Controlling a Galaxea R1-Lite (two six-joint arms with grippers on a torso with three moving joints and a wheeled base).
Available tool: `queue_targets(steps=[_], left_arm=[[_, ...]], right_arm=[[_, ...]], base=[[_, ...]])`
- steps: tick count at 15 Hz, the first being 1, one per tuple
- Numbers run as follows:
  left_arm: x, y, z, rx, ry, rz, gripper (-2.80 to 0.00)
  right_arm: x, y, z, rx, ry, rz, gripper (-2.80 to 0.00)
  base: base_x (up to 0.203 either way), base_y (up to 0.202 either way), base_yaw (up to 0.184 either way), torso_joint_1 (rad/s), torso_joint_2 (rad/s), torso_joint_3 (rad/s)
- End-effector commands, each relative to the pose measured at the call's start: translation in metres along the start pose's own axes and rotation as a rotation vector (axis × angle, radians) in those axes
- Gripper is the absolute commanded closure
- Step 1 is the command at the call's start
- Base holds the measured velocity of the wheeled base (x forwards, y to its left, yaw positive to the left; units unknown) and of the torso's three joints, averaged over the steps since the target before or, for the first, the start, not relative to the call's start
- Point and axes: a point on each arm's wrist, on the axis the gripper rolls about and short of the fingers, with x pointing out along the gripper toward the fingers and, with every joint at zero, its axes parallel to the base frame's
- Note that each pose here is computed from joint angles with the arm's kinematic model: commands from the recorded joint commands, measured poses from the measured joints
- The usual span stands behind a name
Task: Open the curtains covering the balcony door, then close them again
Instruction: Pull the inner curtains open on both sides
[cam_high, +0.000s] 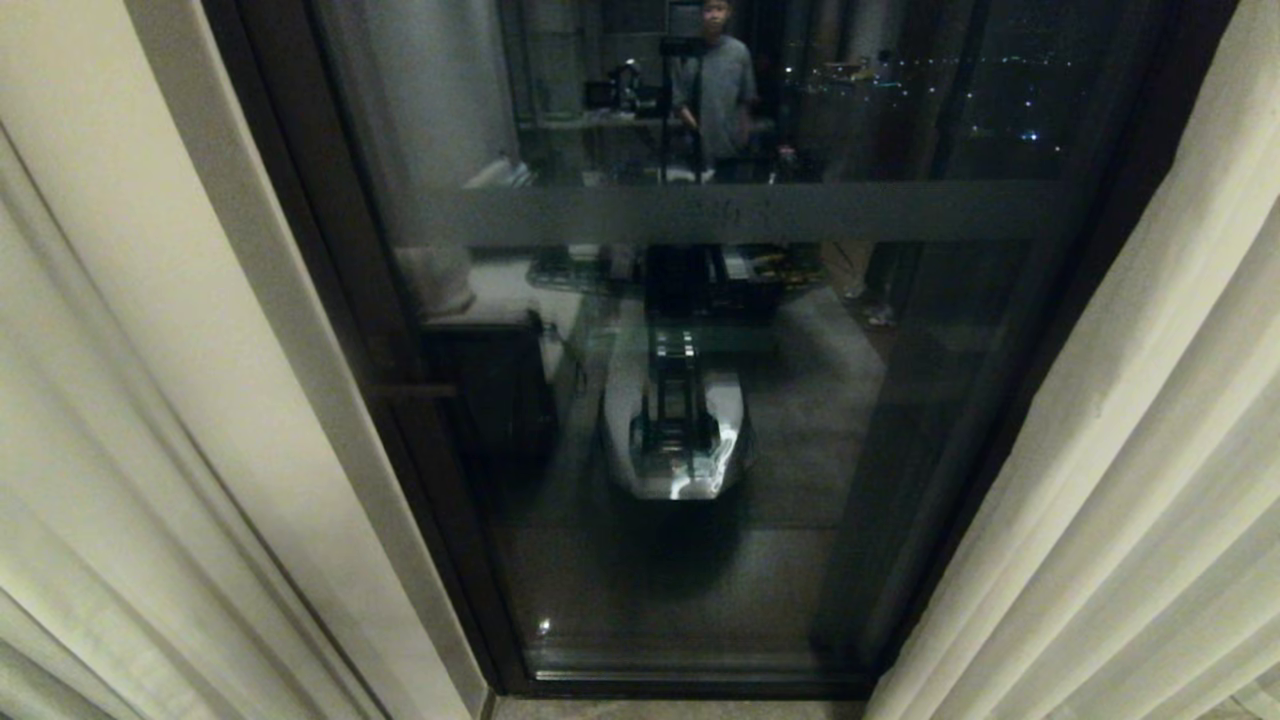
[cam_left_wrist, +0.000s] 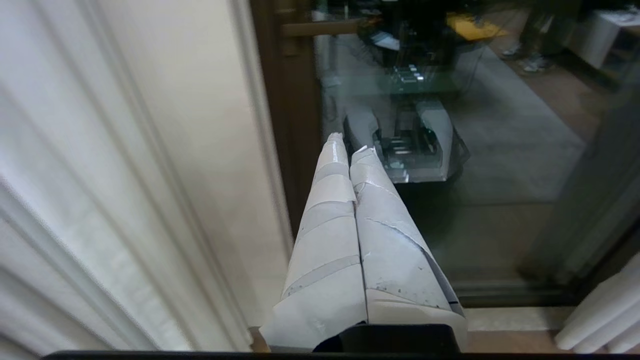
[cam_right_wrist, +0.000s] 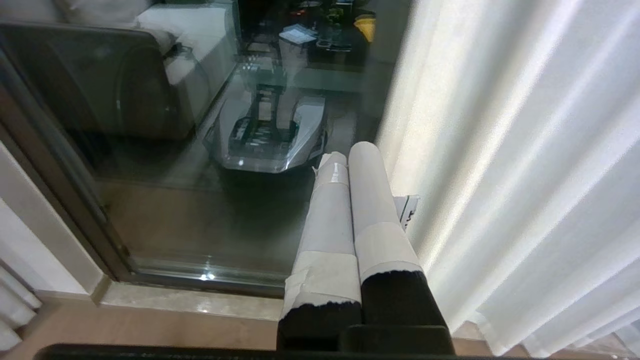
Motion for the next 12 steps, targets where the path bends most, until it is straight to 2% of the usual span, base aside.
queue_targets(steps=[1, 12], left_arm=[[-0.0003, 0.0000, 0.0005, 0.001, -0.004, 0.000, 0.00], [-0.0003, 0.0000, 0.0004, 0.002, -0.003, 0.000, 0.00]], right_arm=[[0.0000, 0.0000, -0.0001, -0.001, 0.000, 0.001, 0.00], [0.0000, 0.0000, 0.0000, -0.001, -0.001, 0.001, 0.00]], base=[[0.000, -0.189, 0.000, -0.002, 0.00, 0.003], [0.000, -0.190, 0.001, 0.002, 0.00, 0.003]])
